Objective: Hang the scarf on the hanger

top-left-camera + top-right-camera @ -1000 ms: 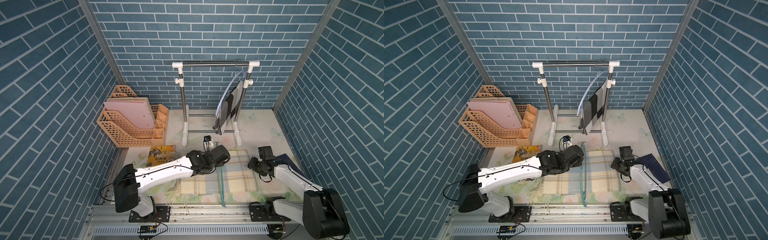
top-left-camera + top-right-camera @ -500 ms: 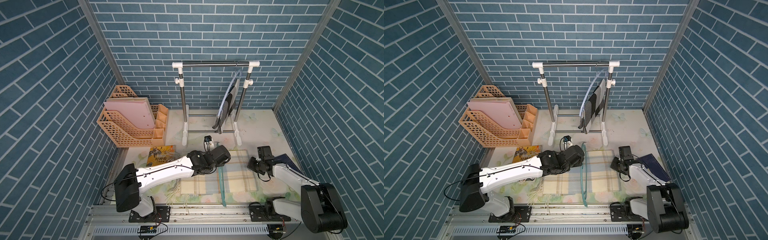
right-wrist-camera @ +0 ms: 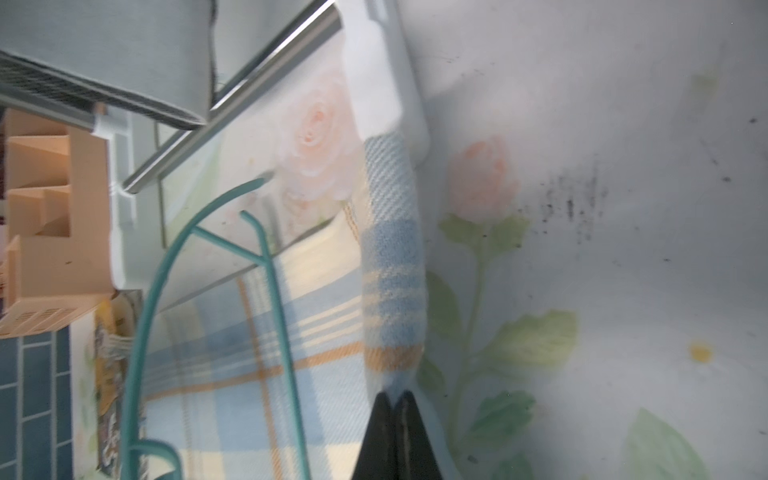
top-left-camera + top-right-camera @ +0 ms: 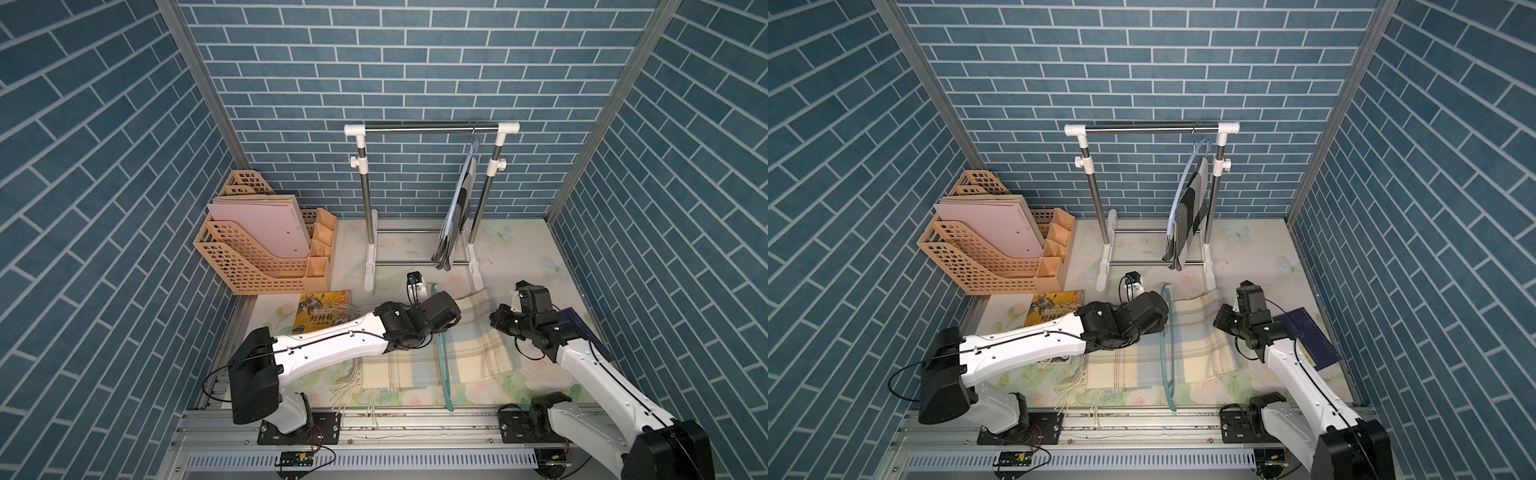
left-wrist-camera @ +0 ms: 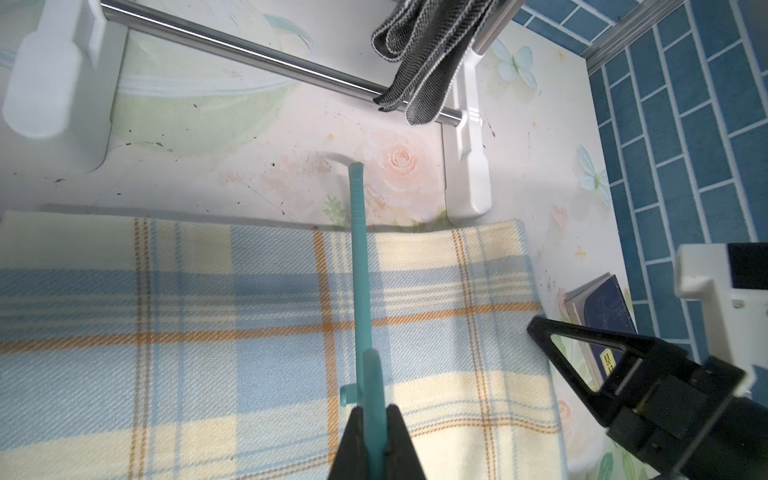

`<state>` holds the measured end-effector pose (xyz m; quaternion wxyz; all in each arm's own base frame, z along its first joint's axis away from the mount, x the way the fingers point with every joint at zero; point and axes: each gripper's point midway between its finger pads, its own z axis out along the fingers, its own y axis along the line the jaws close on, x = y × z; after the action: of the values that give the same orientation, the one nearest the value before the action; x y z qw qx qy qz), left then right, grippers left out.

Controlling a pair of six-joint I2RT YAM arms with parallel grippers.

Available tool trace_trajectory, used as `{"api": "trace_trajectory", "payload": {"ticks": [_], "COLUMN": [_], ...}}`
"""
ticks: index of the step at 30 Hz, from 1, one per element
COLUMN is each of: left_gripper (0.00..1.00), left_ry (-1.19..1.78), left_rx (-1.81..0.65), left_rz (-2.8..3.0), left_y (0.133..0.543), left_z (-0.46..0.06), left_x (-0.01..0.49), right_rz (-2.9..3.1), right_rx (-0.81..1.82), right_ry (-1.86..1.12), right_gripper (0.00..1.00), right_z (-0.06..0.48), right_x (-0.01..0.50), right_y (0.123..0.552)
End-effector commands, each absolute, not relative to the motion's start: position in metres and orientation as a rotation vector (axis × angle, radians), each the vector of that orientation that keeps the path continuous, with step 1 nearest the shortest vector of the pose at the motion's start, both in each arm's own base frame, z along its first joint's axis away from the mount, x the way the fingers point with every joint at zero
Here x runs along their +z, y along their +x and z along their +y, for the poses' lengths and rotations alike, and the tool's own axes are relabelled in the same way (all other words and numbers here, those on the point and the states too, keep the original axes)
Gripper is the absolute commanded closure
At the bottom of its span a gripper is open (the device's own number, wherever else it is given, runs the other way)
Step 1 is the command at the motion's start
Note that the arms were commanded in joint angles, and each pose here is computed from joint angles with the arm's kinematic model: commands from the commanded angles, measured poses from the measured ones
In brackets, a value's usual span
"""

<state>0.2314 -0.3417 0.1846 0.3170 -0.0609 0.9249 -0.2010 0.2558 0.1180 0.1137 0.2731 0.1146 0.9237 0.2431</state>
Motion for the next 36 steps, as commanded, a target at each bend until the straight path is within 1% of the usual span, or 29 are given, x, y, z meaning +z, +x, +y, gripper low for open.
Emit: {"api": "trace_trajectory", "payload": {"ticks": [1,5,12,15,22,29,36], "left_gripper": [1.00,1.00,1.00,1.00,1.00,1.00,1.00], "left_ry": [-0.181,-0.197,-0.214,-0.226,-0.250,-0.257,-0.231], "left_rx": [-0.510,-0.522,-0.540,-0.554,-0.604,-0.645,-0.710], "left_rz": [2.405,2.395,2.385,2.378,2.361,2.347,2.371], "left_y": [0.233,0.233,0.233,0.233,0.229,0.225,0.219], "left_z": [-0.333,-0.332,-0.330,-0.328,-0.322,-0.318,-0.326], "left_x": [0.192,0.195,0.197,0.199,0.203,0.210,0.209], "right_rz": [2.493,2.467,2.401,2.396,2.340,2.353,2.273], "right_rx": [0.763,0.893,1.167,1.227,1.309,1.359,1.414], "right_ry": [0.281,0.226,0.180,0.182,0.276,0.280,0.269], "right_gripper": [1.00,1.00,1.00,1.00,1.00,1.00,1.00], "right_z": [0.141,0.173,0.236,0.256,0.270,0.289,0.306], "right_x": [0.130,0.143,0.151,0.147,0.130,0.111,0.122], "right_y": [0.245,0.237,0.228,0.225,0.229,0.225,0.231]}}
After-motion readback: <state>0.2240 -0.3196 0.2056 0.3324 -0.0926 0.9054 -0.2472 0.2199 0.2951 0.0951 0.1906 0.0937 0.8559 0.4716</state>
